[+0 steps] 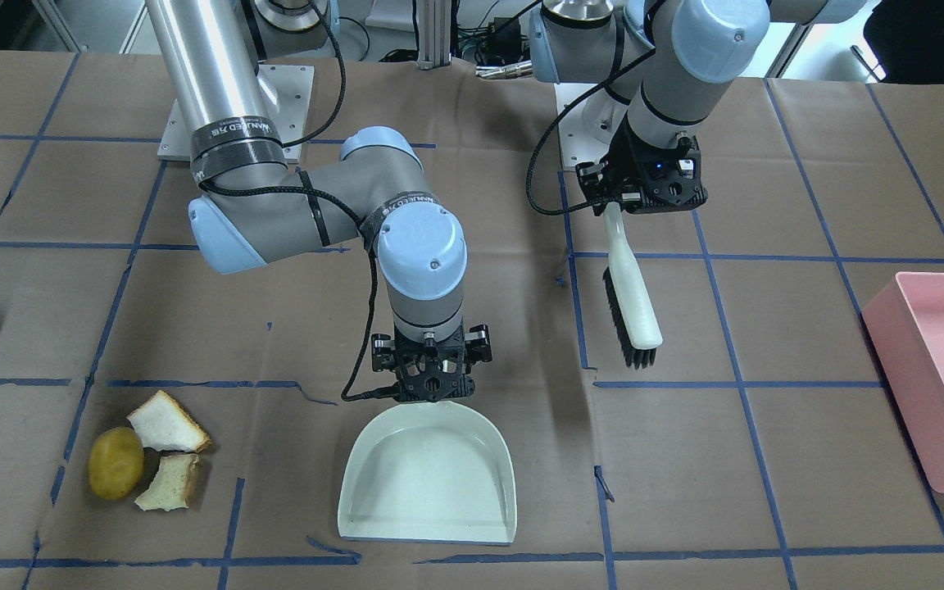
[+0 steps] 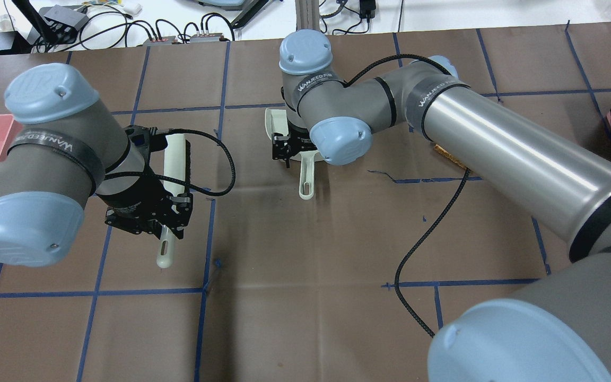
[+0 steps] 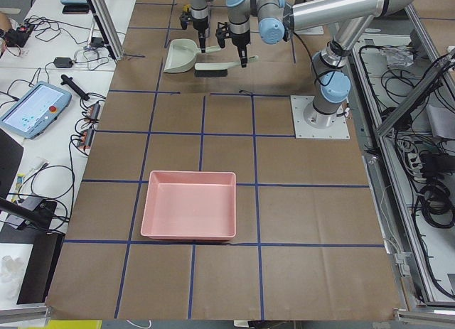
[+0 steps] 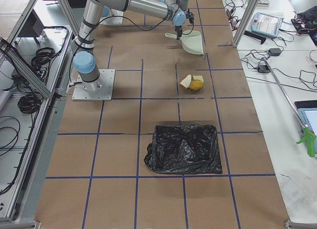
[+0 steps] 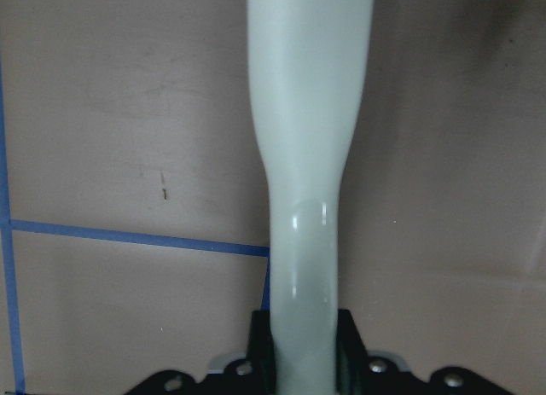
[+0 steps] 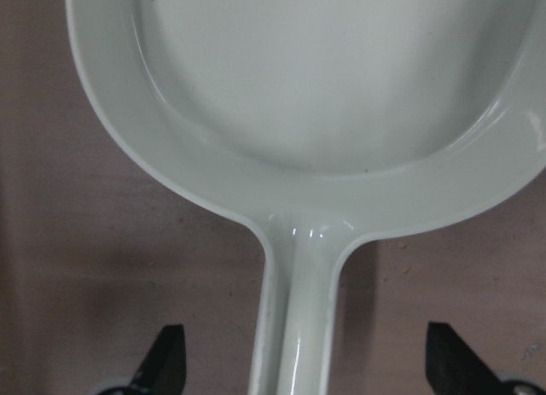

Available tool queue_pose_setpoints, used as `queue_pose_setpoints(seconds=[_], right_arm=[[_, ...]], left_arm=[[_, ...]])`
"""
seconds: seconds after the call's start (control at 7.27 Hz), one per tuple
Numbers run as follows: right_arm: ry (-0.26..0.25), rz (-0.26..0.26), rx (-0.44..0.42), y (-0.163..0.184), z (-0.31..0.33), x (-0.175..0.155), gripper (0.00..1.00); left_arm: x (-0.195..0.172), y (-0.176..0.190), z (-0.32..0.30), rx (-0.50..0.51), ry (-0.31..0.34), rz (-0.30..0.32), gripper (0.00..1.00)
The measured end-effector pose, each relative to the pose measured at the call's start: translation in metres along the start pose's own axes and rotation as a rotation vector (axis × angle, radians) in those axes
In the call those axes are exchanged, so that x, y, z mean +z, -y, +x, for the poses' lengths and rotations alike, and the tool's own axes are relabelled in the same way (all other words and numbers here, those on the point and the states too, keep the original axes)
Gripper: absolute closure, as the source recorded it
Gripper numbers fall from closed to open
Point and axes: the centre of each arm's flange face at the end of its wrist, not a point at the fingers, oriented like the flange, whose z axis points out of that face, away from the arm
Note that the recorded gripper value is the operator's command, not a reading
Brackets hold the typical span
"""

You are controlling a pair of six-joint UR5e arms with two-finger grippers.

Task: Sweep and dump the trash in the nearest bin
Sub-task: 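Reach the right gripper to the white dustpan and grasp its handle, then lift the dustpan with the right gripper and carry it toward the bread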

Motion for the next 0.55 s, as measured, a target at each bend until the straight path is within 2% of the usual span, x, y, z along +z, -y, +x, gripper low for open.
queue_pose_setpoints(seconds=[0.55], right_arm=[[0.053, -0.014, 0.059, -0.0059, -0.0041, 0.0068, 0.00]], left_arm=[[0.0003, -0.0012, -0.0002, 0.000, 0.001, -0.003, 0.79]])
